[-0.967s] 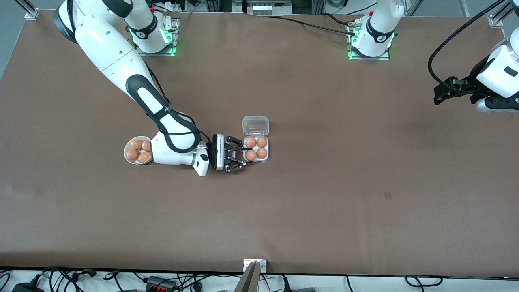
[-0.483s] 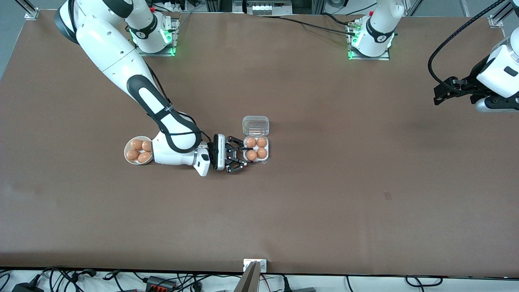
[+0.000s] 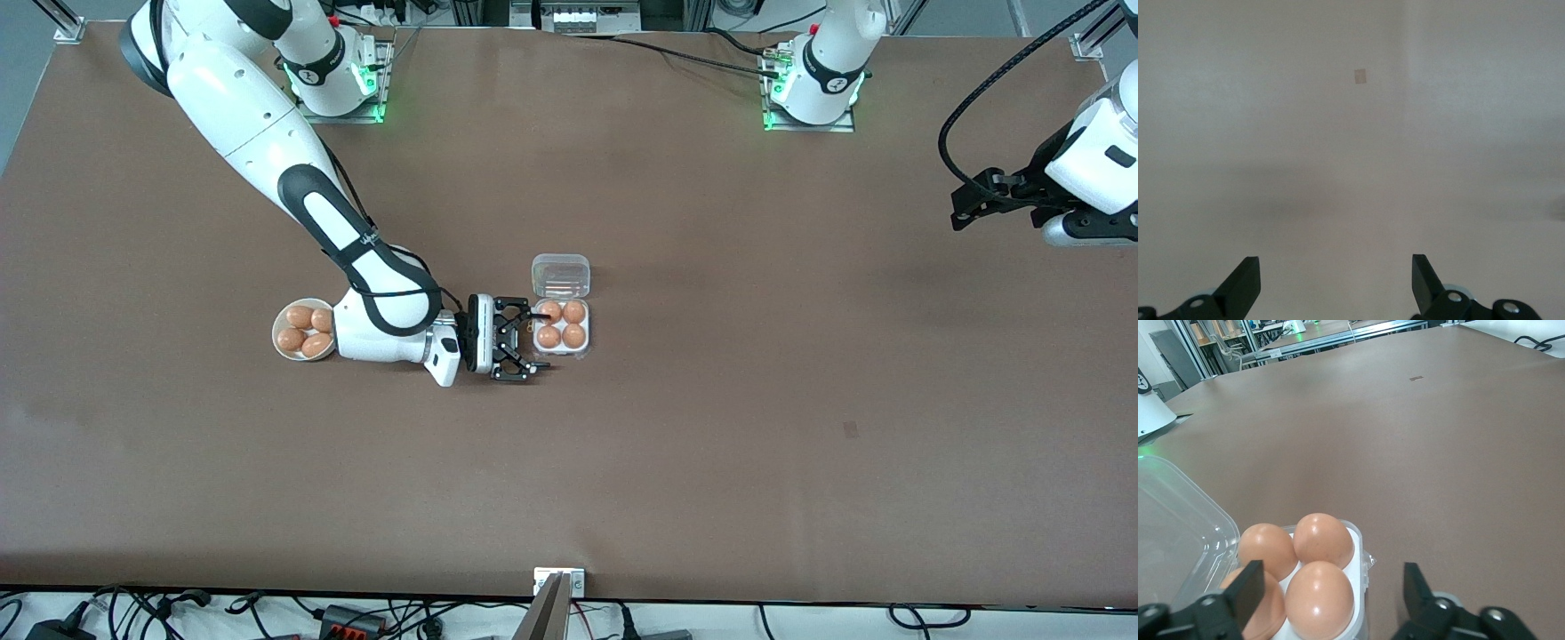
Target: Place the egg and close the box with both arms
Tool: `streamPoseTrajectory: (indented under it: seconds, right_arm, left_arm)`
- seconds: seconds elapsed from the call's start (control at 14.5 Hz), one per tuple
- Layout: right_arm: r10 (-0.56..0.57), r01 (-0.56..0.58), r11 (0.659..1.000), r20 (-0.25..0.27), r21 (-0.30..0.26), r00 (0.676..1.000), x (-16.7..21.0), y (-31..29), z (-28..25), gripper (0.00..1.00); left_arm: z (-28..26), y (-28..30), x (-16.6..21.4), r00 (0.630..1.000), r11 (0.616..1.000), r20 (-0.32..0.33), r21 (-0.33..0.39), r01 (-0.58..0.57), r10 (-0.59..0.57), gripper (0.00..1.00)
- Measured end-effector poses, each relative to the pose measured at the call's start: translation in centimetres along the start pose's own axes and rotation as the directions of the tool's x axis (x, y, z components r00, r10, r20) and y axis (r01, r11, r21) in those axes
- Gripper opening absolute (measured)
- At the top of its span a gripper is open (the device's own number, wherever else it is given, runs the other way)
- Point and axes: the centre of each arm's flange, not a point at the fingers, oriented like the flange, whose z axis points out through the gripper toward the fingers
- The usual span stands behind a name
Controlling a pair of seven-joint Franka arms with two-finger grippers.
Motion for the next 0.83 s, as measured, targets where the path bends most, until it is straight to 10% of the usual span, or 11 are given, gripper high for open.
streamPoseTrajectory:
  seconds: [0.48, 0.83]
  right_arm:
    - [0.129, -0.129, 0.991, 0.004, -0.041, 0.992, 2.4, 1.1, -1.6, 1.0]
    - [0.354, -0.345, 0.935, 0.143, -0.081, 0.924, 6.2, 2.9, -7.7, 1.0]
  left_arm:
    - [0.0, 0.0, 0.0, 1.0, 1.0, 0.0, 0.0, 0.0, 0.0, 1.0]
    - [0.0, 0.0, 0.0, 1.0, 1.0, 0.0, 0.0, 0.0, 0.0, 1.0]
